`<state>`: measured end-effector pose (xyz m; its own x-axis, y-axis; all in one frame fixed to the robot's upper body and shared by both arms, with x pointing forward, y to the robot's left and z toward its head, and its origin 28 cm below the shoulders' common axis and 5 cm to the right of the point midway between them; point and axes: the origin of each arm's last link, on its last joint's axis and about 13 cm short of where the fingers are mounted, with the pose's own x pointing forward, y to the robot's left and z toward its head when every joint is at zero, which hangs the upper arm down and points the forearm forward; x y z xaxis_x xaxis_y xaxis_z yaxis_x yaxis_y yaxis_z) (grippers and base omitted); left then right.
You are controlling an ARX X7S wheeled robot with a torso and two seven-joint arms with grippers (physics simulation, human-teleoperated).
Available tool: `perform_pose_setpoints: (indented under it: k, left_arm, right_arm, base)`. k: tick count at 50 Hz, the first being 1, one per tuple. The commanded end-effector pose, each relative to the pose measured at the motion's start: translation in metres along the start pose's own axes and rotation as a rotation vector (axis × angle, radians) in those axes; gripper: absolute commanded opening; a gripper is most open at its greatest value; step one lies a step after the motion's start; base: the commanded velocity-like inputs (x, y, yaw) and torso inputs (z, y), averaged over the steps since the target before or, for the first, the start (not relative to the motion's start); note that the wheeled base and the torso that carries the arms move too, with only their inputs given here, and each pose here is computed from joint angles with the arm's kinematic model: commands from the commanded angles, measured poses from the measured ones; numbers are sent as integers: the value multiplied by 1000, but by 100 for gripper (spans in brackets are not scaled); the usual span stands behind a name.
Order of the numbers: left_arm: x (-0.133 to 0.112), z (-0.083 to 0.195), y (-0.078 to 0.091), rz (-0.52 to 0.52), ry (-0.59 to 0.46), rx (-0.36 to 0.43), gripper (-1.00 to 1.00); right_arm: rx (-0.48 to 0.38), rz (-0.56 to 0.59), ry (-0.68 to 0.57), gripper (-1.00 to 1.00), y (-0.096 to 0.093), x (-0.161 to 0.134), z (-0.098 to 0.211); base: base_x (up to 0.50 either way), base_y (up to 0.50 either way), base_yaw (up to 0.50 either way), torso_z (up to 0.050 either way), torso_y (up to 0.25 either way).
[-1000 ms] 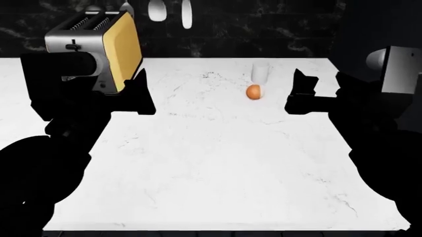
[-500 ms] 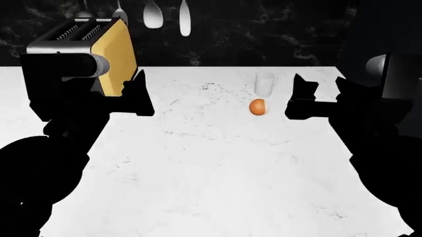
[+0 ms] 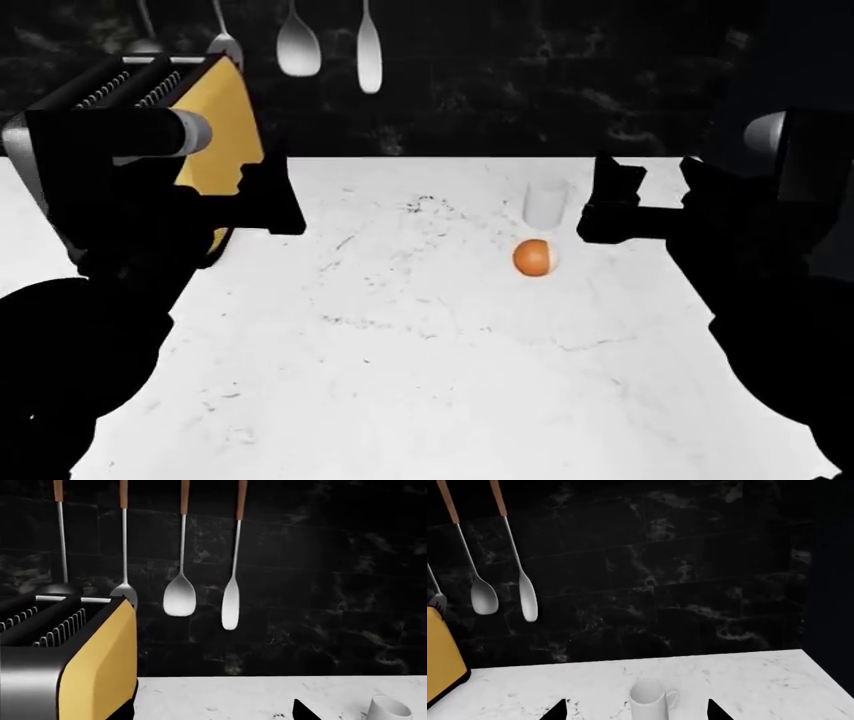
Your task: Pick the egg from the counter and place it in the cabinet.
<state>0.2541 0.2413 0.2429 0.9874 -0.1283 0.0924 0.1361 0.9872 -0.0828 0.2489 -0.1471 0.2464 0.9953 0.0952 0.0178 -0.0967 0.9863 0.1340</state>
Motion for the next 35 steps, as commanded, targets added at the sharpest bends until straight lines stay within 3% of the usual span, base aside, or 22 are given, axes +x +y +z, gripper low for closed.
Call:
perform_pose_setpoints:
  k: [1, 8, 14, 21, 35]
  left_arm:
    - [-1, 0, 0, 2, -1, 1, 100]
    - [-2, 0, 0, 0, -1, 1, 100]
    - [-3, -1, 0, -1, 1, 2, 100]
    - [-3, -1, -1, -7, 5, 6, 100]
    - [-6, -8, 0, -3, 22, 3, 100]
  right_arm:
    - [2, -1, 3, 100, 0, -2, -2]
    - [1, -5, 5, 100, -1, -3, -3]
    - [-6, 4, 127, 100, 0, -4, -16]
    - [-36, -8, 137, 100, 2, -1, -5]
    - [19, 24, 295, 100, 6, 3, -1]
  base:
    - [242, 0, 0, 0, 0]
    - [236, 0, 0, 0, 1]
    - [0, 0, 0, 0, 0]
    - [0, 0, 0, 0, 0]
    - [0, 0, 0, 0, 0]
